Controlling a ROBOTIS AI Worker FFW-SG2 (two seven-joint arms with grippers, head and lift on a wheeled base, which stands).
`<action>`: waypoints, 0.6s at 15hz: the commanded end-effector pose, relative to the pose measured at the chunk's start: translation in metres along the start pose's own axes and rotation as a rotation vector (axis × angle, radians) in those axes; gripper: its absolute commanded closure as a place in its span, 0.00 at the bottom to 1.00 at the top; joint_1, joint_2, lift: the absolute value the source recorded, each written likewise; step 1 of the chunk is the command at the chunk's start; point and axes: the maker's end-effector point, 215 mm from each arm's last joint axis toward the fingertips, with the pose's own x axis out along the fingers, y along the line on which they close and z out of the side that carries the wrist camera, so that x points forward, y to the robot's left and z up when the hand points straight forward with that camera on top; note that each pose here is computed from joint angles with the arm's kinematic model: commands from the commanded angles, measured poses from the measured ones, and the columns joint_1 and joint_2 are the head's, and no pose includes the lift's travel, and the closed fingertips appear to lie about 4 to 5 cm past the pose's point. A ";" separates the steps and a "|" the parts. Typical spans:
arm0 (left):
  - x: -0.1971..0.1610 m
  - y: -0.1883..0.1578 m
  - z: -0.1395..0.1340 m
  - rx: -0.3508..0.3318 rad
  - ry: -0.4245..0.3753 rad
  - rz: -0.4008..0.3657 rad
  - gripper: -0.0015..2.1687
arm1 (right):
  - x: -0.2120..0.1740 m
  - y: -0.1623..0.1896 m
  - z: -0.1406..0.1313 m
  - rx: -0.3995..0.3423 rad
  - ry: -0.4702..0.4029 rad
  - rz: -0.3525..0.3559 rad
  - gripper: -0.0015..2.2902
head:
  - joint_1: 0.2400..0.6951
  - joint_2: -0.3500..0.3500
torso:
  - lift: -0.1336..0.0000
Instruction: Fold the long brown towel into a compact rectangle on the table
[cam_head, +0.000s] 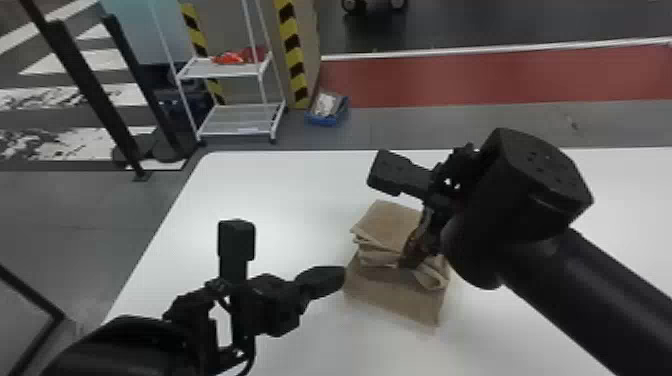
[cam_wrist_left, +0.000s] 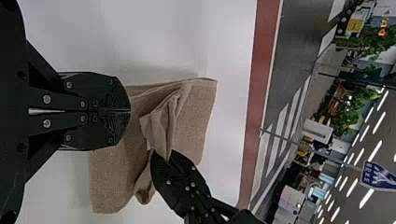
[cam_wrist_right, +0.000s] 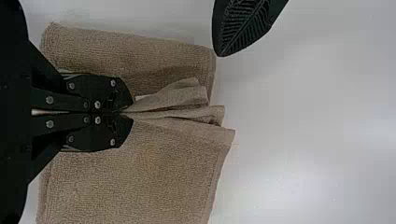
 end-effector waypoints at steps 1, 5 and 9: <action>0.001 -0.008 -0.003 -0.004 0.003 -0.013 0.99 | 0.001 0.000 0.001 0.000 0.000 0.000 0.57 | 1.00 0.74 | 0.08; 0.015 -0.019 -0.014 -0.002 0.016 -0.037 0.99 | 0.001 0.002 0.010 -0.006 -0.009 0.002 0.57 | 1.00 0.73 | 0.08; 0.021 -0.018 -0.021 -0.002 0.025 -0.038 0.99 | 0.000 -0.001 0.016 -0.018 -0.011 -0.003 0.57 | 1.00 0.72 | 0.08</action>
